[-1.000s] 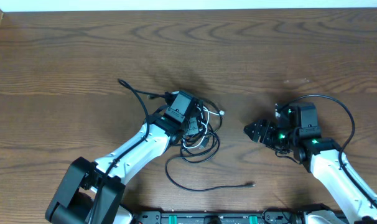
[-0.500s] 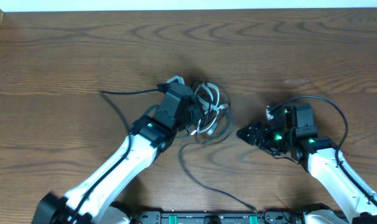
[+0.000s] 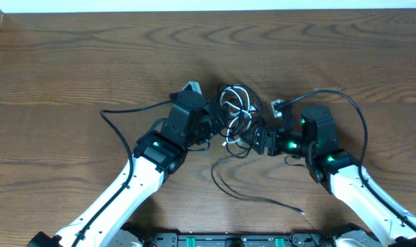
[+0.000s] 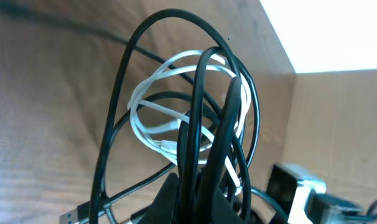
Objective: Untangle cables
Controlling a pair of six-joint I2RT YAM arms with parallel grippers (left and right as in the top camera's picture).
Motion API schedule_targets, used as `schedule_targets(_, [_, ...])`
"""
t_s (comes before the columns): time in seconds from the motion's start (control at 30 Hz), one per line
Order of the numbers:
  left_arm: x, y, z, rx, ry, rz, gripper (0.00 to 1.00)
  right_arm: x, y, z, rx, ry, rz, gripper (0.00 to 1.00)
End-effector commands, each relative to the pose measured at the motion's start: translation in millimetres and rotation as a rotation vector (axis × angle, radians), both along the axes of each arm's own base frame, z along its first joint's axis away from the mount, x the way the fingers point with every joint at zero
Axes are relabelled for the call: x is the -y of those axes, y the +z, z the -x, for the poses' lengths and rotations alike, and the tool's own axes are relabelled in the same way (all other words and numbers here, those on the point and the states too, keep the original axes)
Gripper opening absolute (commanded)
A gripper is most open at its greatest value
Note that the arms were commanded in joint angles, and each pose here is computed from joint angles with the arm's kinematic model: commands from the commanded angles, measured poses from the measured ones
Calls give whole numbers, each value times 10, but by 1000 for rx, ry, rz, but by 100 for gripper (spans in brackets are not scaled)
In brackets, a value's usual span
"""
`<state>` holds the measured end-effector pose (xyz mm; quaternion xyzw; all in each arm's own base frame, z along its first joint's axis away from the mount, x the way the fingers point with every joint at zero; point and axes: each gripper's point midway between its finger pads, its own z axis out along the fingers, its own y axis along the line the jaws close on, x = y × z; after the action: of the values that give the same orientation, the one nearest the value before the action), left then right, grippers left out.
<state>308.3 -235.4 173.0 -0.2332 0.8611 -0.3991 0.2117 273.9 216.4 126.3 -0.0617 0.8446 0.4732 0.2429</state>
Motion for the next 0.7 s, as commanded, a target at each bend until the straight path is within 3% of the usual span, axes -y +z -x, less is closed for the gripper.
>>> schedule_targets(0.0, [114,141,53,-6,-54,54,8,-52,45,-5,26,13,-3,50])
schedule_targets(0.1, [118,119,81,-20,-62,53,8,1,-10,-56,23,-28,30,20])
schedule_targets(0.2, [171,129,143,-25,-113,66,8,133,-130,-154,14,-115,101,1])
schedule_targets(0.43, [264,138,288,32,-277,37,8,586,-336,-372,-10,-315,239,1])
schedule_targets(0.67, [157,-83,444,22,-371,-89,8,1256,-341,-538,-42,-511,277,1])
